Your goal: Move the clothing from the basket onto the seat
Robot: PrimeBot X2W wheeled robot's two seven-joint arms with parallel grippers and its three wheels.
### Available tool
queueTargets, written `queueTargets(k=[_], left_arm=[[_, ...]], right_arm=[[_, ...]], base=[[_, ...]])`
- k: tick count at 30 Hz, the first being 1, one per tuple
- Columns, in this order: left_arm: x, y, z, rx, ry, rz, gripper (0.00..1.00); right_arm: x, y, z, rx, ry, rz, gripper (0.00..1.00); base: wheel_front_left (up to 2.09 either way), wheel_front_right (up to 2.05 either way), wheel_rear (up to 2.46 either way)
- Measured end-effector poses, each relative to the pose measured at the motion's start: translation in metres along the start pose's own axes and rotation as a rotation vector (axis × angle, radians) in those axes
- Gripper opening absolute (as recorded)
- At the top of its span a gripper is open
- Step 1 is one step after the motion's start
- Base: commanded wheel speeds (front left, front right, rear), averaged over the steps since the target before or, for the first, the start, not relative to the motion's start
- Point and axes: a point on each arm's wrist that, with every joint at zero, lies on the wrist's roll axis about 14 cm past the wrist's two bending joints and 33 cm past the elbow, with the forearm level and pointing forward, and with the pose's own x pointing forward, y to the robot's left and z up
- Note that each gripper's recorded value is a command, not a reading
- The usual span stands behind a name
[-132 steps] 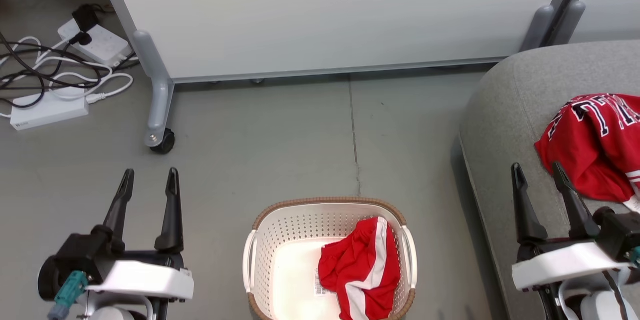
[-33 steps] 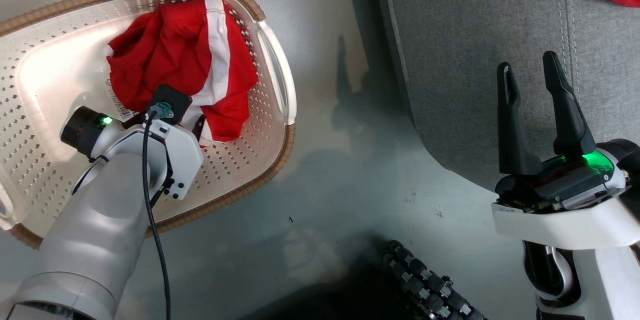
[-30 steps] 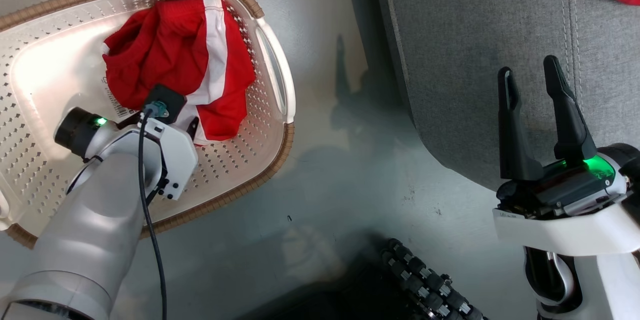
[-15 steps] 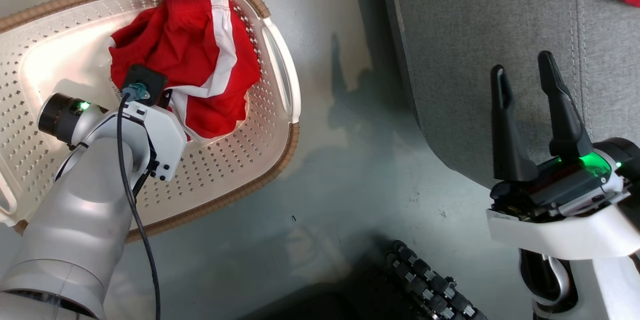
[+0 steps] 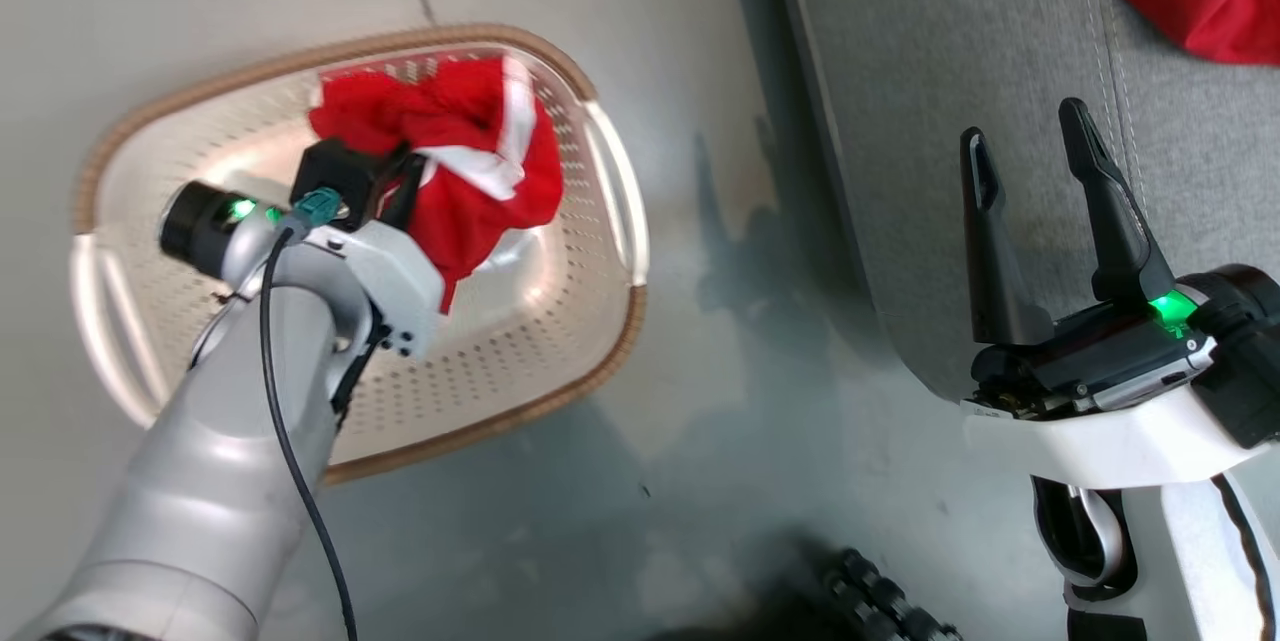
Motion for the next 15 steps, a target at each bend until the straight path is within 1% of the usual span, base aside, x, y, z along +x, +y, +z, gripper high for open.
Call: queueTargets(k=[1,2,6,7,15], left_arm=[[-0.005,0.000,0.014,0.000,-0.043,0.006,0.00],[-0.005,0.000,0.014,0.000,-0.043,0.006,0.00],[-0.034,0.004,0.056,-0.005,-0.181,0.049,0.00],[-0.052,0.008,0.075,-0.008,-0.245,0.080,0.00],[-0.128,0.019,0.145,0.001,-0.486,0.198,0.00]], right_arm=[[0.000,0.002,0.003,-0.001,-0.009,0.005,1.00],[0.000,0.002,0.003,-0.001,-0.009,0.005,1.00],[0.000,0.010,0.018,-0.002,-0.038,0.025,1.00],[-0.001,0.013,0.025,-0.003,-0.049,0.034,1.00],[-0.008,0.026,0.058,0.005,-0.106,0.064,1.00]], base=[[0.00,0.00,0.00],[0.00,0.00,0.00],[0.00,0.00,0.00],[0.00,0.00,0.00],[0.00,0.00,0.00]])
